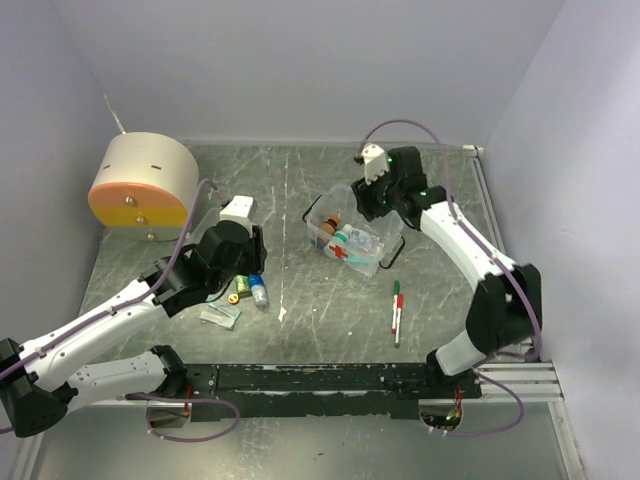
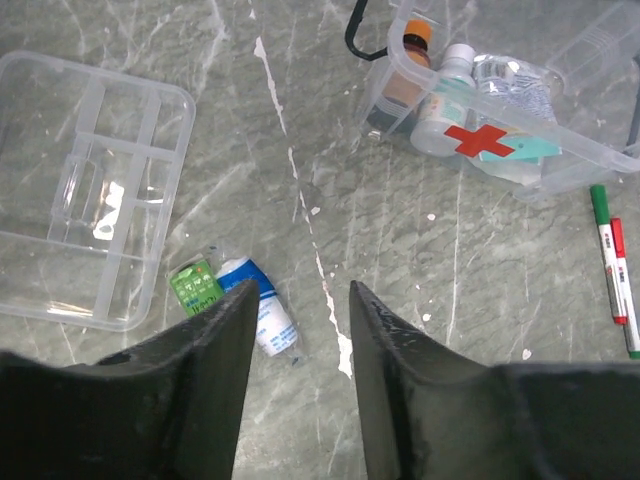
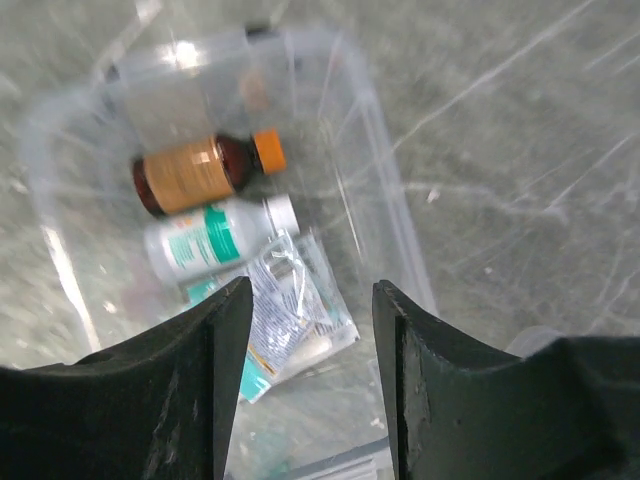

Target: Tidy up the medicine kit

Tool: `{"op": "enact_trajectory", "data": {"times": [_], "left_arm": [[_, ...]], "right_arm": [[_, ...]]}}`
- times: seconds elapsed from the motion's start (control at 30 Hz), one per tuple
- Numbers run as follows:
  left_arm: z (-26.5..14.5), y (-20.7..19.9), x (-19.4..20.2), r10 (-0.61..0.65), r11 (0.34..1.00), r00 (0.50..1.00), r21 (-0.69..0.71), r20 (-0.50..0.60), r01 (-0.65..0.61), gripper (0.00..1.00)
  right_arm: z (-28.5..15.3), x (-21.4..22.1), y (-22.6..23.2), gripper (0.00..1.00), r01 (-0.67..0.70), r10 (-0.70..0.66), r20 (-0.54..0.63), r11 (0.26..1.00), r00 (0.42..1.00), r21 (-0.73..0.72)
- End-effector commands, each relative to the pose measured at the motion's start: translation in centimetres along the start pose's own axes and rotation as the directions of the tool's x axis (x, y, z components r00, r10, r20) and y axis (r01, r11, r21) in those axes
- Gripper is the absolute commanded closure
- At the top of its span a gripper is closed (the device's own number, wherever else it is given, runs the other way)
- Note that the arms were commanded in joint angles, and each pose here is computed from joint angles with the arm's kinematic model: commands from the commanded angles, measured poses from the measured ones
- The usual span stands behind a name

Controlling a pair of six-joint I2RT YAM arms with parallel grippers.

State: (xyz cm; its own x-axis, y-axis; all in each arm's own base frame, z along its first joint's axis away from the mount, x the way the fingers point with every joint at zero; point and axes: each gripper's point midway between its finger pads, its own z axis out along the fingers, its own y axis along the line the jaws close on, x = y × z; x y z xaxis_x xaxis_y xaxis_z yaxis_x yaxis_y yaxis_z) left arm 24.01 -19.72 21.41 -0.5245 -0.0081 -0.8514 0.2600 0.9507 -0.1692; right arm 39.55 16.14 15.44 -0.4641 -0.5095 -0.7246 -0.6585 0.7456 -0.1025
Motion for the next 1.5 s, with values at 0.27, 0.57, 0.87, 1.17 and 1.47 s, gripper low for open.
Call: {"op": "enact_trajectory", "data": {"times": [0.27, 0.57, 0.87, 1.17, 1.47], "left_arm": [[2.1, 3.2, 7.5, -0.171, 0.974, 0.962, -0.182, -0.214, 0.133, 0.29], [3.3, 3.8, 10.2, -0.242, 0.963, 0.939, -0.181, -0.245, 0.201, 0.33], [5.5, 3.4, 13.3, -0.255, 0.960, 0.915, -0.195, -0.313, 0.201, 0.42], [6.6, 3.5, 15.6, -0.284, 0.950, 0.887, -0.230, -0.364, 0.210, 0.44], [7.5, 3.2, 17.2, -0.303, 0.947, 0.867, -0.228, -0.396, 0.227, 0.47]], "right_arm": [[-8.9, -7.9, 0.5, 0.55, -0.409, 0.376, 0.423, 0.912, 0.825, -0.014], [-10.3, -6.6, 2.1, 0.60, -0.592, 0.574, 0.473, 0.796, 0.668, -0.130], [-11.0, -6.1, 5.0, 0.59, -0.595, 0.647, 0.414, 0.759, 0.641, -0.265], [-11.7, -4.3, 6.4, 0.58, -0.617, 0.680, 0.375, 0.732, 0.631, -0.289], [-12.2, -2.4, 9.4, 0.57, -0.618, 0.730, 0.293, 0.681, 0.618, -0.394]]}}
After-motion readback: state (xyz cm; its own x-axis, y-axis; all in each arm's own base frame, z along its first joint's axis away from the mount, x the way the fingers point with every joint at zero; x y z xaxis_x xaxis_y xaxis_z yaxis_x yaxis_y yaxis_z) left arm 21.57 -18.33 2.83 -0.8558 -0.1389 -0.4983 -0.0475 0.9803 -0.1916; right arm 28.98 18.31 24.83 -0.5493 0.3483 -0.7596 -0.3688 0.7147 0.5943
